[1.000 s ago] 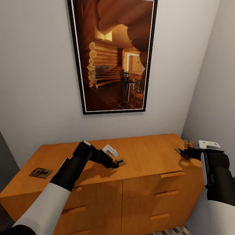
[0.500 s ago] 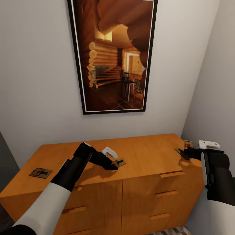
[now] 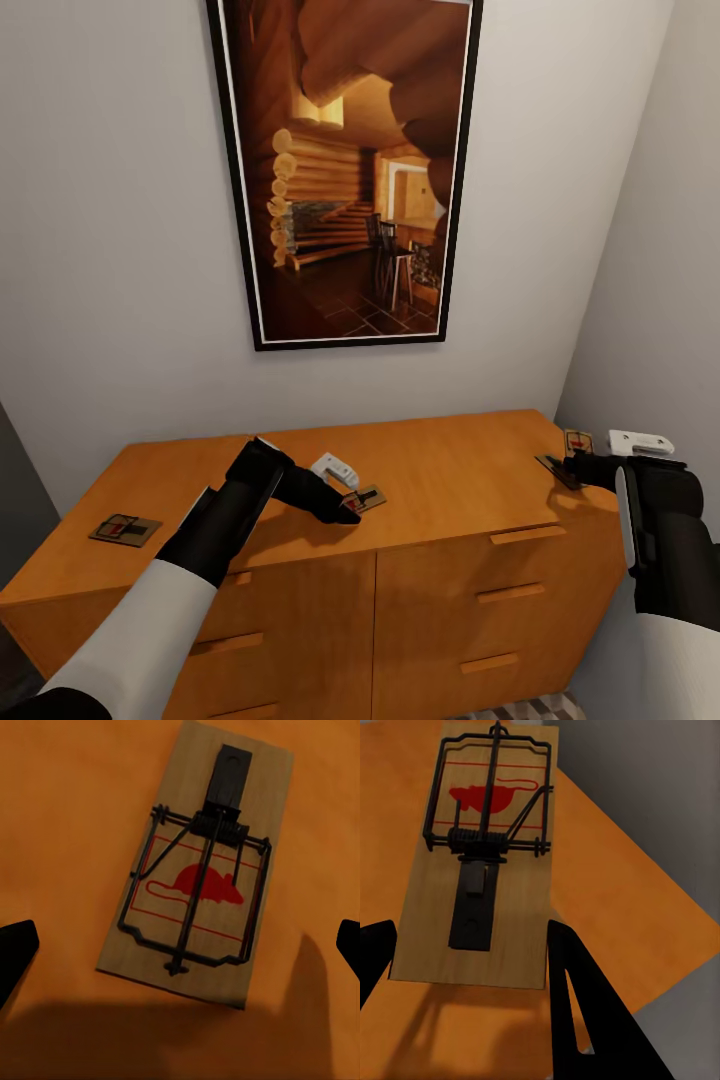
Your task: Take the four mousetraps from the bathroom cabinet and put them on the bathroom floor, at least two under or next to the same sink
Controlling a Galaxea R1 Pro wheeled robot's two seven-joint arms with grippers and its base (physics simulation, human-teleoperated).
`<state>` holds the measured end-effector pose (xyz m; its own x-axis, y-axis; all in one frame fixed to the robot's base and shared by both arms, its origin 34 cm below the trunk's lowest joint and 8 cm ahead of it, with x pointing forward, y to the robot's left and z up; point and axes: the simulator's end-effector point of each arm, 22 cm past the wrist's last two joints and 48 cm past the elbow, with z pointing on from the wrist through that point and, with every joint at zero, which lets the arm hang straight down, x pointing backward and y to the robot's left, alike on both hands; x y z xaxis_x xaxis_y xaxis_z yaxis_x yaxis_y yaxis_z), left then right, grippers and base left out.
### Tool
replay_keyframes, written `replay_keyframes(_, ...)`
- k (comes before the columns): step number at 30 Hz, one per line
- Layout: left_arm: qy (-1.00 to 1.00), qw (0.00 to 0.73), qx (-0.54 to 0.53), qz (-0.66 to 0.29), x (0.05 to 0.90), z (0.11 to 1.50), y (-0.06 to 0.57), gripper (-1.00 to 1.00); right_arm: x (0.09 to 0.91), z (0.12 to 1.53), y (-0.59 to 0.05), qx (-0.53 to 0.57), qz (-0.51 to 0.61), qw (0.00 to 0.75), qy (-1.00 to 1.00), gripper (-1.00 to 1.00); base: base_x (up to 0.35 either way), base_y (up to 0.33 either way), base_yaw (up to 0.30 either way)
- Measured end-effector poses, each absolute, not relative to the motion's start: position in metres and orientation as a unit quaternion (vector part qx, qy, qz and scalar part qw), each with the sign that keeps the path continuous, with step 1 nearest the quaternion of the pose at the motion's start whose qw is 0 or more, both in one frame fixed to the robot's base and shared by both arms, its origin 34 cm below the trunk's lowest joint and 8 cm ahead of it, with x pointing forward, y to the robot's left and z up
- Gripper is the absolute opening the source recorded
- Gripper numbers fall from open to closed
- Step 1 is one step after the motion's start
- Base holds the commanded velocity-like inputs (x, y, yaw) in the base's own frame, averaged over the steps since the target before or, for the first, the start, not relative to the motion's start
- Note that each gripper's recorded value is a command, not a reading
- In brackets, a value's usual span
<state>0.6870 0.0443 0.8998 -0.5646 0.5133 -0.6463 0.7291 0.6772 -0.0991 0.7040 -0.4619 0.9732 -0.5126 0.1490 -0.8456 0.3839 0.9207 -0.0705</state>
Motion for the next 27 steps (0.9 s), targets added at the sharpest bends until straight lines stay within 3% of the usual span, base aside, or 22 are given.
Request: replay_keyframes(27,0.871,0.292,0.348,-0.189,0.6847,0.9013,0.0449,1.00,0.7038,0.9733,-0.4620,0.155,-0.126,0.469,0.861,-1.00,0.000,0.000,0.000)
